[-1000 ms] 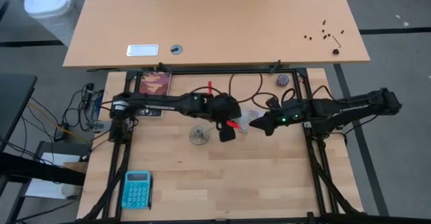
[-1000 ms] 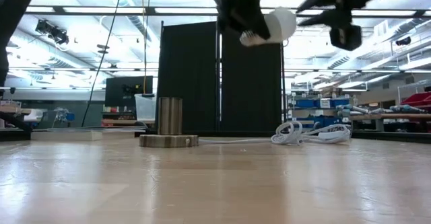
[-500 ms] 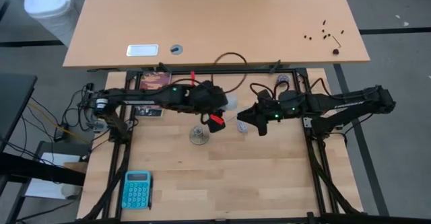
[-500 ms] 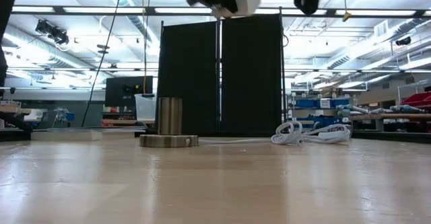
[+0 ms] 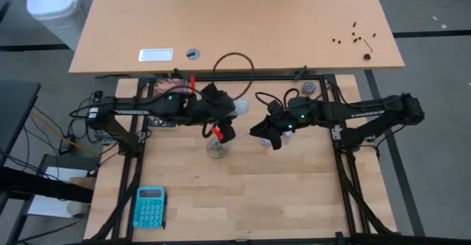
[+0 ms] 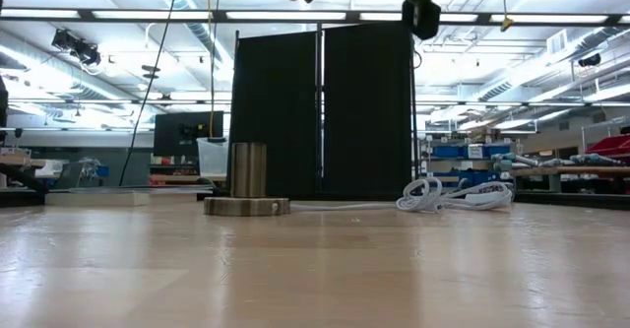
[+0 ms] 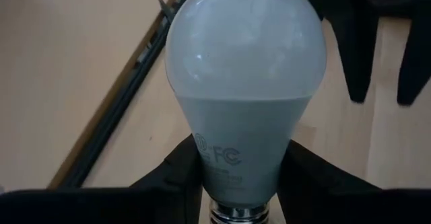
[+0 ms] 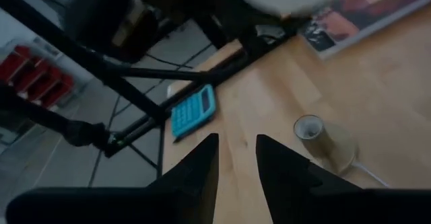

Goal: Screw lightbulb
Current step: Insert the lightbulb into the desk lamp

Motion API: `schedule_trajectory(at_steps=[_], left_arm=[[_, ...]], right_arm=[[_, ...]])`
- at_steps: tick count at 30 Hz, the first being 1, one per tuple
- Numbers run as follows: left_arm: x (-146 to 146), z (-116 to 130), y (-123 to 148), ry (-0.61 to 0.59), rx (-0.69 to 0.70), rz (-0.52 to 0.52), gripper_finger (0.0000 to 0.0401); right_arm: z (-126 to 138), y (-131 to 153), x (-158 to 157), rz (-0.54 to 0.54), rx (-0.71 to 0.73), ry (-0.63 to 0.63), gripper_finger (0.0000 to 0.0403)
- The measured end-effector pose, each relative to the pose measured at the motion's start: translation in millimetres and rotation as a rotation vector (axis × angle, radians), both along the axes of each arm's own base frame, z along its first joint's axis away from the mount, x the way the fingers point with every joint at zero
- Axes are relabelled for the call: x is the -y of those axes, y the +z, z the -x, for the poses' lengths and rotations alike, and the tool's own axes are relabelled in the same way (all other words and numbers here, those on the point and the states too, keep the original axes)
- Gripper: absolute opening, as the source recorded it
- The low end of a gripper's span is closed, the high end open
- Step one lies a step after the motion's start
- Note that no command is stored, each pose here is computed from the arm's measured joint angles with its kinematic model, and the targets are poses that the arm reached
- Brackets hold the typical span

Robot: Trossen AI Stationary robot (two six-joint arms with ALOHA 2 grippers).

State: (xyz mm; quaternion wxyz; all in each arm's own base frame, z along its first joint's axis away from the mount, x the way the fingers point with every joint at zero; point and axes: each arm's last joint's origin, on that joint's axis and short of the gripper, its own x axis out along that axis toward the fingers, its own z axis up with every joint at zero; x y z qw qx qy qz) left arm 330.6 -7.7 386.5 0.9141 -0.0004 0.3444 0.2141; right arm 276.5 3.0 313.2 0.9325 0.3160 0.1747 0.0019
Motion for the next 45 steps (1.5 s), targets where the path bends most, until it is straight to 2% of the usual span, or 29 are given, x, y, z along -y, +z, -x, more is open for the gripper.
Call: schedule_trajectory(at_steps=[6, 18, 22, 28, 33, 38, 45], left_arm=[[9, 8, -29, 0.028, 0.006, 0.048, 0.0147], [13, 38, -90, 0.125, 0.218, 0.208, 0.0147], [13, 38, -105, 0.143, 0.263, 0.247, 0.0147], [13, 36, -116, 0.149, 0.384, 0.299, 0.0147], [13, 37, -129, 0.148, 0.455, 0.324, 0.0147], [13, 41, -140, 0.162, 0.542, 0.378, 0.0147], [14, 44, -148, 0.163, 0.601, 0.387, 0.0147]], right_arm=[[-2, -1, 4, -0.012, 0.004, 0.011, 0.0109], [-1, -3, 13, -0.017, -0.017, -0.012, 0.0109], [-1, -3, 20, -0.015, -0.018, -0.037, 0.0109], [-3, -8, 27, -0.011, -0.043, -0.057, 0.011], [-17, -23, 28, -0.018, -0.079, -0.034, 0.011], [-30, -36, 24, -0.06, -0.102, -0.007, 0.011], [-38, -50, 17, -0.103, -0.15, 0.049, 0.011]])
